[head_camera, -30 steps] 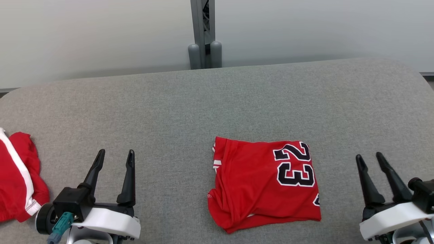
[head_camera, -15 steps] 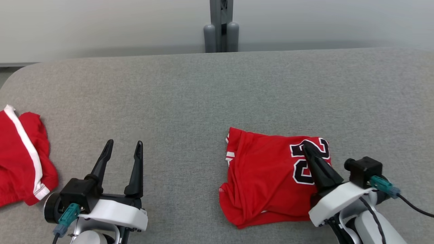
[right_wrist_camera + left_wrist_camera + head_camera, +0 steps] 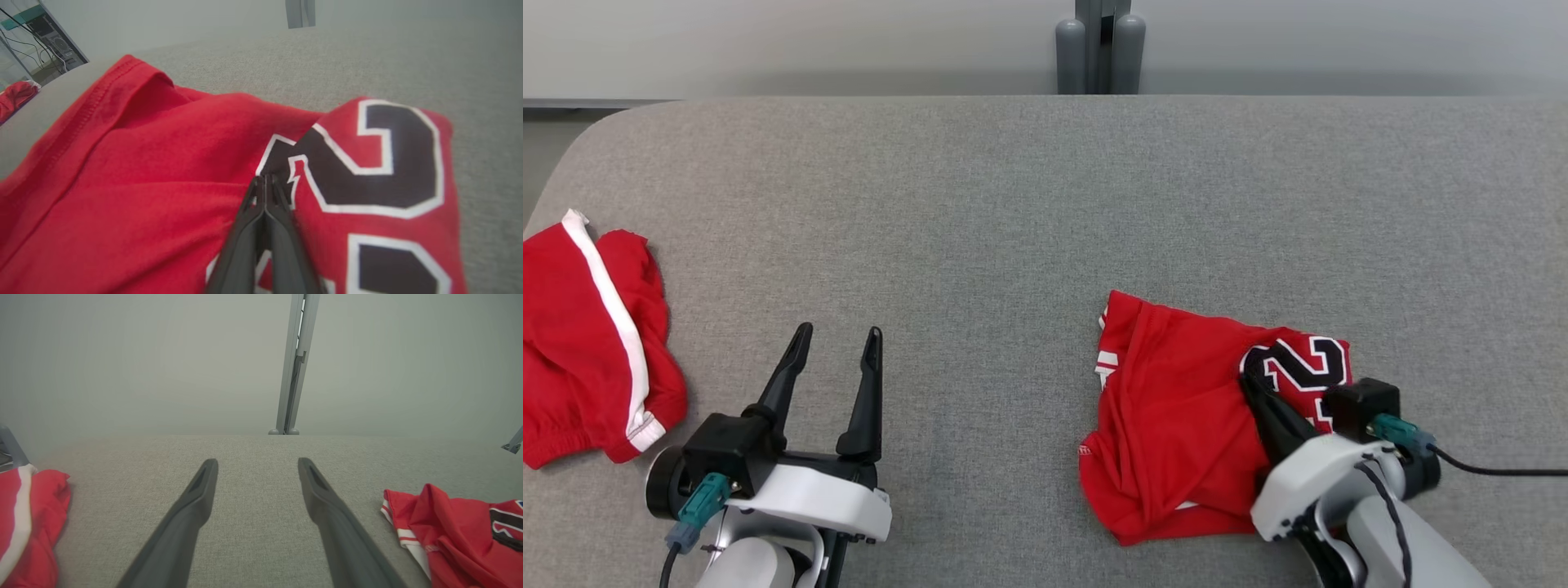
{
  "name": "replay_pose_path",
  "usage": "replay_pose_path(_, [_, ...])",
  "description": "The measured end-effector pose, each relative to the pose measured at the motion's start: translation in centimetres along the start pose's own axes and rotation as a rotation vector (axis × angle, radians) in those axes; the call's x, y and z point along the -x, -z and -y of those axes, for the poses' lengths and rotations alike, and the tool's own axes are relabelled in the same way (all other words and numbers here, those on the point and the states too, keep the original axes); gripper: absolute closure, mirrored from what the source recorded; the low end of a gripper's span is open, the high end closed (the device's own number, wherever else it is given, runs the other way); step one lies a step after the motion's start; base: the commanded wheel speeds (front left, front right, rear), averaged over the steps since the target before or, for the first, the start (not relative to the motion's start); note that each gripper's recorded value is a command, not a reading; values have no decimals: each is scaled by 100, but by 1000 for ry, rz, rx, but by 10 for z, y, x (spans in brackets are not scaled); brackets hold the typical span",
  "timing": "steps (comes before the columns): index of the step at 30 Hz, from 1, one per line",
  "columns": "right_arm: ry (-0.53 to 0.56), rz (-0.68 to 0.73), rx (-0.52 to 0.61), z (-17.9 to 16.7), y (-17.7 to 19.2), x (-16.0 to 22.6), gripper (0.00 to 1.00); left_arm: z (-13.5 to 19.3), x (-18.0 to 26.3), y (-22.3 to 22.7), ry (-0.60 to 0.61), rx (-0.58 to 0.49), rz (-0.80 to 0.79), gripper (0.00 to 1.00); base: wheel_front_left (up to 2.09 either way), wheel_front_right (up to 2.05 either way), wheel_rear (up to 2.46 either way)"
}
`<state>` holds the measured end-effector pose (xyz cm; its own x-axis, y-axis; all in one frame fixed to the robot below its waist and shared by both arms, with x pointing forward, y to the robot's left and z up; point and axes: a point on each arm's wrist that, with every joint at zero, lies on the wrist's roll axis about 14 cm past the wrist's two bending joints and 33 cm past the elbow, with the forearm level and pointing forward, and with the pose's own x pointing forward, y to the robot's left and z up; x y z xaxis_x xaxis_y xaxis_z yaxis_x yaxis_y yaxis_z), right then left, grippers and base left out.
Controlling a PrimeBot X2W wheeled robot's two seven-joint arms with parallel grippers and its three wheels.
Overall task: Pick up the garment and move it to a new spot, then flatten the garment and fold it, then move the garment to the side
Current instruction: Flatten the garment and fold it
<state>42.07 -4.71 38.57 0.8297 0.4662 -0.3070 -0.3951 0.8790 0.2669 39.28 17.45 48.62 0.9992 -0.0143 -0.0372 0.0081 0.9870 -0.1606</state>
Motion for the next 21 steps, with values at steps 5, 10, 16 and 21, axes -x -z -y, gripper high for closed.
replay_pose_path(5, [-80, 22, -9, -30, -10, -17, 100, -1, -3, -1, -2, -1, 4, 0, 0, 0, 0])
replay_pose_path(10, [-155, -3, 3, -57, -8, -28, 100, -3, -2, 0, -3, 0, 3, 0, 0, 0, 0])
replay_pose_path(16, [-213, -27, 19, -76, -9, -41, 100, -9, 2, -1, -23, 2, 5, 0, 0, 0, 0])
replay_pose_path(21, [-336, -32, -4, -117, -10, -42, 100, -16, 6, 1, -44, 1, -1, 0, 0, 0, 0])
